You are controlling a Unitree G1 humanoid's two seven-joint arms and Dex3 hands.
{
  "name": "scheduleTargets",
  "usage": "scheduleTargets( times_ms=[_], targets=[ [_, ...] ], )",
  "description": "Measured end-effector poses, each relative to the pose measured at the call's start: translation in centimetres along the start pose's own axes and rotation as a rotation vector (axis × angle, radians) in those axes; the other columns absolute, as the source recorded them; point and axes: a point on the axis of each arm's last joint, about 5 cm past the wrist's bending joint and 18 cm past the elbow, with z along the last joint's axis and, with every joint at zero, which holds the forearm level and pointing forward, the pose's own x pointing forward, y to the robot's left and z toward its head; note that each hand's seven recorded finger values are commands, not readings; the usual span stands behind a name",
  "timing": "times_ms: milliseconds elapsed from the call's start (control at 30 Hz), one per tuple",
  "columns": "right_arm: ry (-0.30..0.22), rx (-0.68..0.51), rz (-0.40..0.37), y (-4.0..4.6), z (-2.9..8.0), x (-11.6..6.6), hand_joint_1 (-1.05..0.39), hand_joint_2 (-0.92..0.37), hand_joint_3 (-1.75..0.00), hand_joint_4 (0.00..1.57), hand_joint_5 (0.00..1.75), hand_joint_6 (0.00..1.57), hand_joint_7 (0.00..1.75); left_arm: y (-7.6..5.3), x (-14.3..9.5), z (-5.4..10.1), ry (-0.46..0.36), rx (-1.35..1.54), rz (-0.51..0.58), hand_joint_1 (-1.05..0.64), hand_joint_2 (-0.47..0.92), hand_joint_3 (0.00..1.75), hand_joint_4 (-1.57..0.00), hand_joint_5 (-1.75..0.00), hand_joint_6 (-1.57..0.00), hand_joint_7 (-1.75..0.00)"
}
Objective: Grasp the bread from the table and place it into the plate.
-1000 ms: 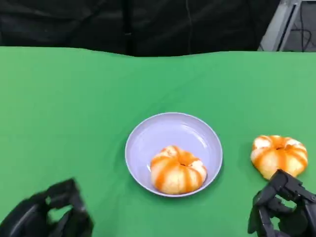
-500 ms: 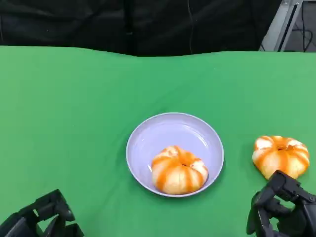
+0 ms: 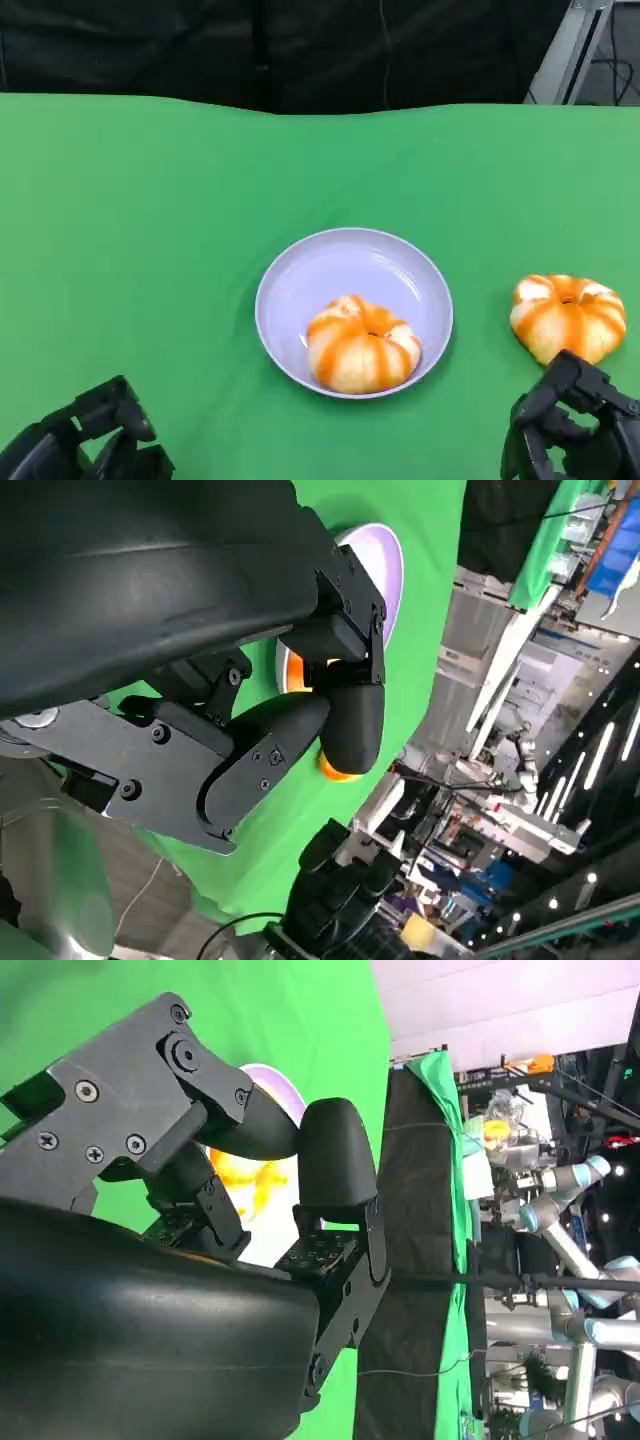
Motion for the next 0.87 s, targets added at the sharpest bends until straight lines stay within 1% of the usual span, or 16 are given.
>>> scheduleTargets(
  times_ms=[200,333,500,867],
  targets=[
    [-0.003,0.001,0.002,0.00,0.05,0.00,-0.14,-0.49,-1.31,0.88,1.75,0.77,1.61,-0.10,0.08,0.10,0.005,0.006,0.002,-0.17,0.74,0.87,-0.90,-1.75,-0.75,-1.75],
    [-0.009,0.001,0.003,0.01,0.26,-0.01,-0.14,-0.50,-1.31,0.88,1.75,0.77,1.62,-0.19,0.16,0.26,0.006,0.008,0.012,-0.16,0.74,0.88,-0.90,-1.75,-0.75,-1.75],
    [0.005,0.010,0.001,-0.01,0.29,-0.07,-0.13,-0.50,-1.30,0.89,1.75,0.78,1.62,-0.18,0.14,0.25,0.002,0.006,0.017,-0.16,0.73,0.89,-0.91,-1.75,-0.75,-1.75],
    [0.003,0.013,0.000,-0.04,0.32,-0.07,-0.14,-0.50,-1.30,0.89,1.75,0.77,1.62,-0.19,0.15,0.26,0.003,0.005,0.024,-0.14,0.73,0.90,-0.92,-1.75,-0.76,-1.75]
  ],
)
